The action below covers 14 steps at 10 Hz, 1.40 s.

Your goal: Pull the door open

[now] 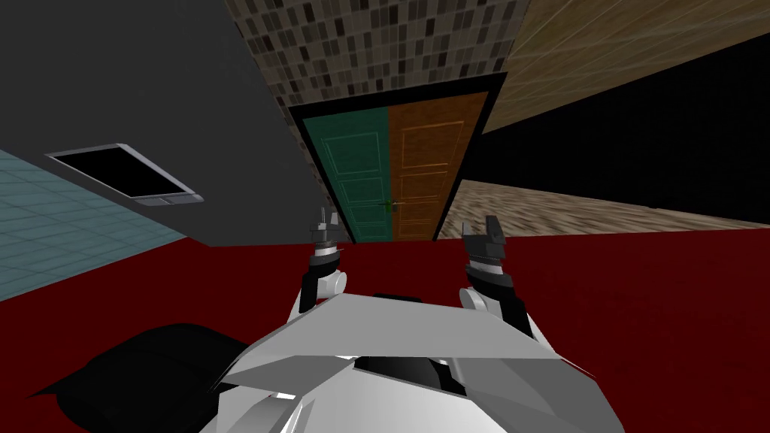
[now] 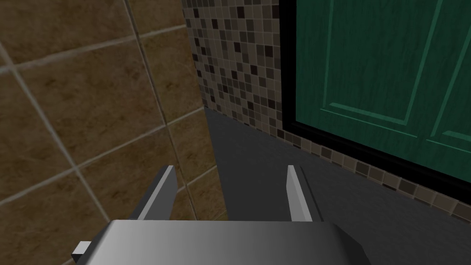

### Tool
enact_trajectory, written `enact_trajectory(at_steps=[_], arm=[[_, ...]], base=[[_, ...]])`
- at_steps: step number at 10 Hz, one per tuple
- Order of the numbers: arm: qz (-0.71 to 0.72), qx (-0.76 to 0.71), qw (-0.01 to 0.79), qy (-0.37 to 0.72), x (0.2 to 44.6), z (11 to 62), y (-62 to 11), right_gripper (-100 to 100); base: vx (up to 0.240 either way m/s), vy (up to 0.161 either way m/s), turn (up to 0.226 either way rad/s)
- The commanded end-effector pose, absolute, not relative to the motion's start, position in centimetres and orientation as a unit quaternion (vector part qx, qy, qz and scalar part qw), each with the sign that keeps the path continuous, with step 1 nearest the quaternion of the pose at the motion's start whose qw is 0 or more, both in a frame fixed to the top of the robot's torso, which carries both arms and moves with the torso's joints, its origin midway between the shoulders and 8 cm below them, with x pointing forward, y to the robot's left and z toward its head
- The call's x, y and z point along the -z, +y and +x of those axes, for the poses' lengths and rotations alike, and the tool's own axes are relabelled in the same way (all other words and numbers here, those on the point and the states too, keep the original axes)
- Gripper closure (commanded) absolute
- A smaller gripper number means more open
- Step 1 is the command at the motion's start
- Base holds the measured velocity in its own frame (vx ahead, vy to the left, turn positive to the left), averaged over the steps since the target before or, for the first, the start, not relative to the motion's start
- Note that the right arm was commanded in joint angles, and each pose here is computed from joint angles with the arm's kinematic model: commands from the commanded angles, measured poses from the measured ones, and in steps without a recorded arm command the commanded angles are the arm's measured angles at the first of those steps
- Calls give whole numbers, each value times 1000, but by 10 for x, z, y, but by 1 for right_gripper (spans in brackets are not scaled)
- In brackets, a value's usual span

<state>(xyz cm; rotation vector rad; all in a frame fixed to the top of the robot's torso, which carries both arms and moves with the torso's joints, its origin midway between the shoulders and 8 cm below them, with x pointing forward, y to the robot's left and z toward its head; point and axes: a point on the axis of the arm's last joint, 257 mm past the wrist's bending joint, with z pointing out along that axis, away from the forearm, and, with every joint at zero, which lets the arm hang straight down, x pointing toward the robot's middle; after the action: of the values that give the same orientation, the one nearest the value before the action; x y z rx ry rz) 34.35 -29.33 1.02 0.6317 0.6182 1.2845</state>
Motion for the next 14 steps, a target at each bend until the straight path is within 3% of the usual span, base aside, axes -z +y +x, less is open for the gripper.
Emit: enact_trajectory(at_steps=[1,14], arm=[[292,-583,699,293,2,352,-291,-100],[353,-585,619,388,108,398,-304,-100]], base=[[175,72,15],[144,78,17]])
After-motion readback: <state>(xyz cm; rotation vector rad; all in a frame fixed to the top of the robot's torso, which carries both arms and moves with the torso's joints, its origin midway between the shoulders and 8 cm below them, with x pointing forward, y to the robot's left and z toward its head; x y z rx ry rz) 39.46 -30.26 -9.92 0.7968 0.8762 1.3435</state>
